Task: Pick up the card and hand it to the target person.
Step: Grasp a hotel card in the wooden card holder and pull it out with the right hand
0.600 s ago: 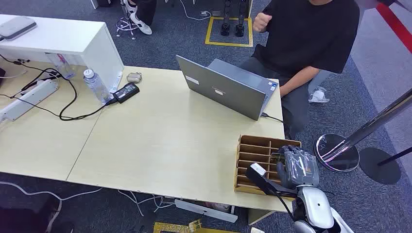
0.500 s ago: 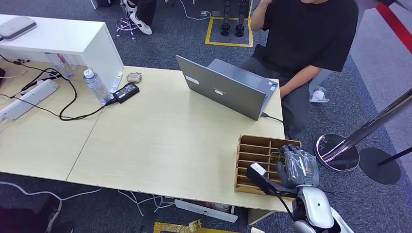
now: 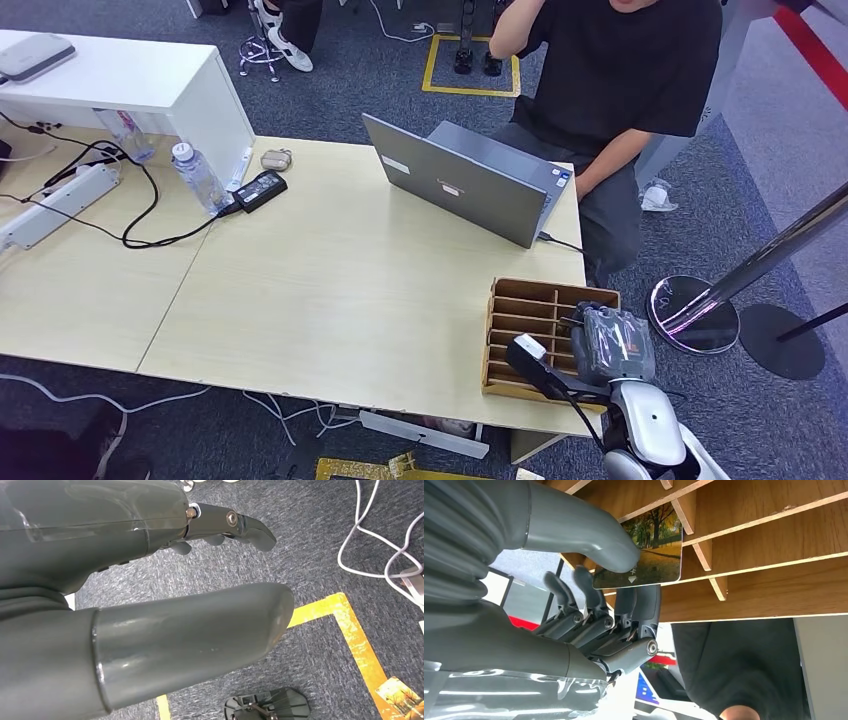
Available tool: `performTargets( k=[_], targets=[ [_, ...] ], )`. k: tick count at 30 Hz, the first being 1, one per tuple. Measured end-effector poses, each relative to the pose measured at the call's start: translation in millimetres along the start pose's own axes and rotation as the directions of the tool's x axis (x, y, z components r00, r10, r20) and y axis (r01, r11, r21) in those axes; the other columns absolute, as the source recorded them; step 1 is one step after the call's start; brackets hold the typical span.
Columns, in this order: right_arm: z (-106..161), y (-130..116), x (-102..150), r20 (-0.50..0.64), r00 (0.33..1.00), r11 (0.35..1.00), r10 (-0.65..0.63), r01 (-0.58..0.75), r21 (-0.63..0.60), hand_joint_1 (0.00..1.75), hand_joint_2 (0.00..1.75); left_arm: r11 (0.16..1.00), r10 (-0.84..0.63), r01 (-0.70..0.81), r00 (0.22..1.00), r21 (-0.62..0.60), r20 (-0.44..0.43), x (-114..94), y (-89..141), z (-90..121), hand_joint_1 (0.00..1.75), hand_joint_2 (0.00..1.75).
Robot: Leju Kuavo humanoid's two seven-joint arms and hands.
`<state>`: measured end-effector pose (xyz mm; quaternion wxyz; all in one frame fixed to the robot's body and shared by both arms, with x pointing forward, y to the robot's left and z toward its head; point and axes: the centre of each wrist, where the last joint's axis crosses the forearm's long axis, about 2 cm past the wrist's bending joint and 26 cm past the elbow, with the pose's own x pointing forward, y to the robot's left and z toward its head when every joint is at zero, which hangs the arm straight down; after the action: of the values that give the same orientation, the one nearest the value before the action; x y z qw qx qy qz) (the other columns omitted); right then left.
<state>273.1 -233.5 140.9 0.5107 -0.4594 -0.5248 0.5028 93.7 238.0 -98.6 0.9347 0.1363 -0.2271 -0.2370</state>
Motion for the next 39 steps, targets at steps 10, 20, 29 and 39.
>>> performTargets(
  k=[10,20,29,39],
  targets=[
    [-1,0,0,-0.001,1.0,1.0,-0.002,0.002,0.001,1.69,1.75,1.0,0.0,0.0,1.0,0.0,0.0,0,0,0,0.0,0.0],
    [-4,-4,0,-0.005,1.0,1.0,-0.005,0.005,-0.019,1.75,1.75,1.0,0.001,-0.001,1.0,0.0,0.005,0,-1,0,0.0,0.0],
    [-2,-36,-1,-0.018,1.0,0.991,0.01,-0.012,-0.131,1.75,1.75,1.0,0.007,-0.007,1.0,0.007,0.005,-2,-1,1,0.0,0.0],
    [8,-79,0,0.03,0.999,0.934,-0.026,0.035,-0.357,1.66,1.75,1.0,0.016,-0.016,1.0,0.012,0.008,-4,-2,1,0.0,0.0]
  ],
)
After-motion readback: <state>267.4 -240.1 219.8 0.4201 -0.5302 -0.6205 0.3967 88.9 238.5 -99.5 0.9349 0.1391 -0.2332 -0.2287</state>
